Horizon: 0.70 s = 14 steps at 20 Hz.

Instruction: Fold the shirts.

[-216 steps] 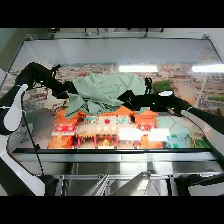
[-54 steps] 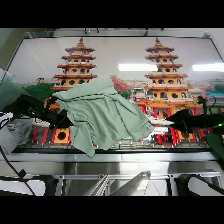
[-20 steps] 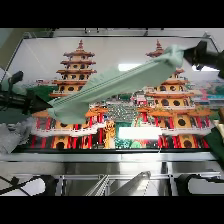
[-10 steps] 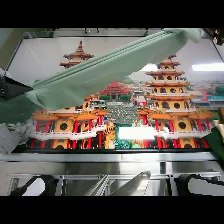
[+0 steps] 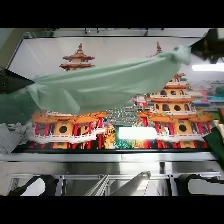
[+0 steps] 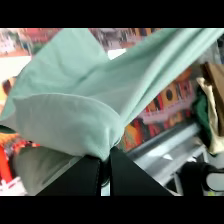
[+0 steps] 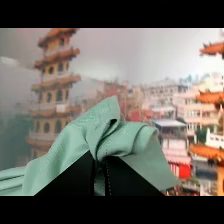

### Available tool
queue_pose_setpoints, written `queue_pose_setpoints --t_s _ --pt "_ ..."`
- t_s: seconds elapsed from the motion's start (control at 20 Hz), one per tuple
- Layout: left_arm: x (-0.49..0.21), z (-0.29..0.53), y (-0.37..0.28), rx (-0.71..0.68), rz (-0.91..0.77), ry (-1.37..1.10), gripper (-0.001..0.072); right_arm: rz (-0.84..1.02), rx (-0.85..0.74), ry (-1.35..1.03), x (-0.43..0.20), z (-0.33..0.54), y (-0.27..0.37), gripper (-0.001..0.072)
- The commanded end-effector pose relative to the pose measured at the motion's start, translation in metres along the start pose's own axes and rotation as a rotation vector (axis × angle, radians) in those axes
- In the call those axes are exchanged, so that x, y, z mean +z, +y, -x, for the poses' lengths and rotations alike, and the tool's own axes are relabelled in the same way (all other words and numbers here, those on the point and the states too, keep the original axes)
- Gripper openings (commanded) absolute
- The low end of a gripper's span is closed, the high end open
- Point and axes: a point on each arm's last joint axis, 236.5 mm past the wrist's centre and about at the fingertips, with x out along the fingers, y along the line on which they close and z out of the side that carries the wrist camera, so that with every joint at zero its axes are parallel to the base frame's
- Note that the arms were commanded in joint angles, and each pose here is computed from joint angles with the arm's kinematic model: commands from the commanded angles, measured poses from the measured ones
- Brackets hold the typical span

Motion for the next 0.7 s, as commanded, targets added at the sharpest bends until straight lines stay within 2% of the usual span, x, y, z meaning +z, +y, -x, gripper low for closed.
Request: queue_pose_setpoints --t_s 0.0,0.05,0.1,0.25,0.4,0.5,0.6,0.65 --pt "-0.030 -0.072 0.046 -0.079 0.147 0.145 0.0021 -0.133 -0.074 0.231 -0.047 -0.075 -0.063 0.0022" --pt "-0.041 -0.093 0.059 -0.091 0.195 0.184 0.0020 -0.160 -0.080 0.270 -0.057 -0.094 -0.077 0.0057" --pt "-0.053 -0.111 0.070 -0.102 0.221 0.223 0.0019 -0.189 -0.086 0.304 -0.067 -0.111 -0.091 0.0190" --pt "-0.080 -0.146 0.093 -0.133 0.309 0.324 0.0018 -0.214 -0.072 0.311 -0.068 -0.118 -0.121 0.0198" --pt "-0.083 -0.154 0.111 -0.160 0.365 0.364 0.0018 -0.218 0.010 0.281 -0.051 -0.078 -0.128 0.0204" --pt "-0.078 -0.146 0.115 -0.201 0.382 0.389 0.0023 -0.188 0.039 0.366 -0.068 -0.045 -0.131 0.0203" --pt "-0.069 -0.131 0.119 -0.219 0.402 0.381 0.0343 -0.202 -0.004 0.412 -0.088 -0.026 -0.147 0.0202" --pt "-0.063 -0.122 0.123 -0.216 0.416 0.361 0.0448 -0.226 -0.033 0.406 -0.096 -0.023 -0.158 0.0203"
